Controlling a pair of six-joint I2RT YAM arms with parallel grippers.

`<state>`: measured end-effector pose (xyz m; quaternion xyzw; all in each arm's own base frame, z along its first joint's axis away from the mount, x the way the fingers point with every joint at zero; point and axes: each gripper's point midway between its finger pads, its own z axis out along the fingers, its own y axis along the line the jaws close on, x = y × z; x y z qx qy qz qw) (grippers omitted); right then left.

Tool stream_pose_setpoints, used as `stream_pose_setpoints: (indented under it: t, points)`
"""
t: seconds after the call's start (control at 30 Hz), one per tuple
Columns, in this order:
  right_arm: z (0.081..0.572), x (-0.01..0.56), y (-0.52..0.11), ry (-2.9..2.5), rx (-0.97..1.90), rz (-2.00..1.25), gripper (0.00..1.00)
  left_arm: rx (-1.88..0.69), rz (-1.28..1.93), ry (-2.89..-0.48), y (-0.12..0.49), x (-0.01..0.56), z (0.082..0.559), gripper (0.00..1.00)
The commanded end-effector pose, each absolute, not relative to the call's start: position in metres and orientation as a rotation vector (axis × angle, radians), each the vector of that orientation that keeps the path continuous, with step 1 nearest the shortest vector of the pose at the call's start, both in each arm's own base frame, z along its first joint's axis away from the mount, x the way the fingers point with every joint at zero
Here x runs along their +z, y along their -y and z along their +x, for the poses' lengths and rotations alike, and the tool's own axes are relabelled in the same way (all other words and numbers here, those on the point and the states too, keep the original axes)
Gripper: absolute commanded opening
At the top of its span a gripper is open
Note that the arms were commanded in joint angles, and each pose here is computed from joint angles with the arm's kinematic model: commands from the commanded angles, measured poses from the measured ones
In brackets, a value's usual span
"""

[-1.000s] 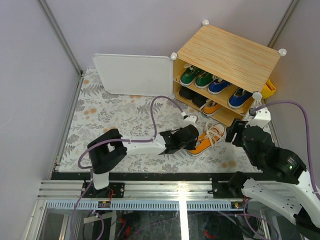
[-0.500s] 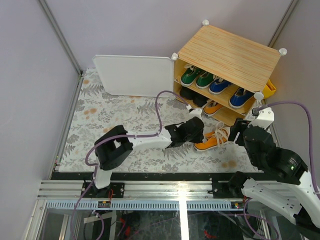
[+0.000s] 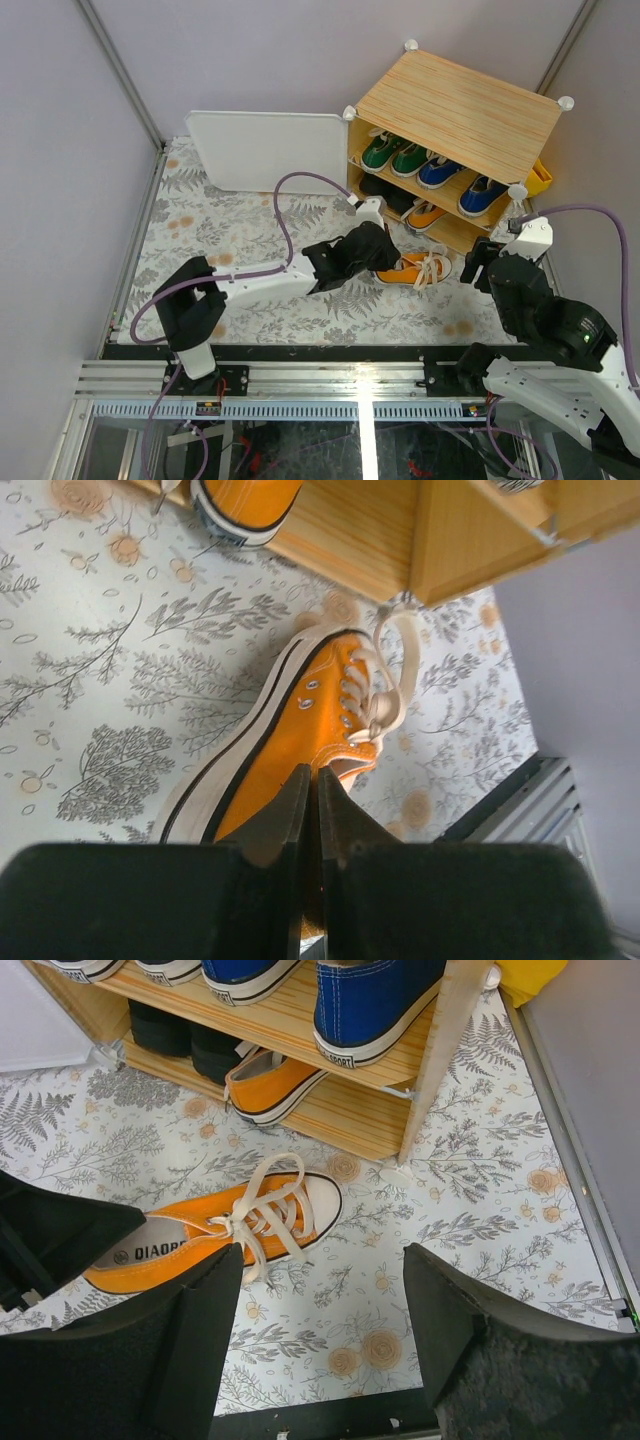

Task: Place and organize the shoes in the shoe cabinet

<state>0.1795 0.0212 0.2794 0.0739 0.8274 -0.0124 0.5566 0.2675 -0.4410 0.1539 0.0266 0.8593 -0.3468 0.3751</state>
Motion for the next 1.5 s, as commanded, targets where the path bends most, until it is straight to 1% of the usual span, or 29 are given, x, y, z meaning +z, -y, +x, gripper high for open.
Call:
stream_pose_setpoints:
  t: [0.0,0.13,0.3,0.43,0.53,0.57,0.63,0.7,0.73,0.77,0.9,0.93,1.07,1.23,1.47]
  points:
    - [0.187,0.286,-0.021,-1.917,-0.042,0.212,0.72,-1.066,-0.024,-2.029,0.455,0.21,0.285,0.0]
    - [0.187,0.286,-0.02,-1.915,-0.046,0.217,0.72,-1.139,-0.066,-2.023,0.463,0.215,0.293,0.0]
    - [0.187,0.283,-0.022,-1.929,-0.045,0.208,0.72,-1.112,-0.107,-2.073,0.461,0.2,0.302,0.0]
    - [0.188,0.272,-0.028,-1.962,-0.046,0.187,0.72,-1.056,-0.098,-2.198,0.446,0.154,0.284,0.0]
    - [0.191,0.264,-0.036,-1.977,-0.031,0.17,0.72,-0.995,-0.096,-2.317,0.423,0.102,0.261,0.0]
    - [0.192,0.262,-0.038,-1.98,-0.025,0.168,0.73,-0.973,-0.095,-2.345,0.416,0.09,0.255,0.03]
    - [0.195,0.26,-0.044,-1.983,-0.011,0.161,0.73,-0.941,-0.087,-2.364,0.406,0.08,0.249,0.2]
    - [0.197,0.257,-0.049,-1.995,-0.002,0.149,0.74,-0.911,-0.076,-2.362,0.397,0.078,0.247,0.31]
    - [0.198,0.256,-0.051,-2.002,0.002,0.141,0.74,-0.891,-0.072,-2.36,0.393,0.079,0.248,0.38]
    - [0.199,0.254,-0.053,-2.008,0.007,0.136,0.74,-0.879,-0.07,-2.355,0.391,0.082,0.248,0.44]
    - [0.199,0.249,-0.057,-2.028,0.01,0.118,0.75,-0.861,-0.062,-2.354,0.382,0.094,0.243,0.62]
    - [0.199,0.249,-0.058,-2.029,0.013,0.119,0.75,-0.859,-0.055,-2.359,0.381,0.095,0.24,0.65]
    - [0.197,0.247,-0.056,-2.024,0.018,0.127,0.75,-0.866,-0.058,-2.408,0.377,0.092,0.223,0.68]
    - [0.194,0.246,-0.053,-2.021,0.023,0.136,0.75,-0.852,-0.069,-2.494,0.372,0.073,0.203,0.67]
    - [0.191,0.243,-0.049,-2.018,0.027,0.151,0.75,-0.821,-0.09,-2.53,0.368,0.063,0.196,0.66]
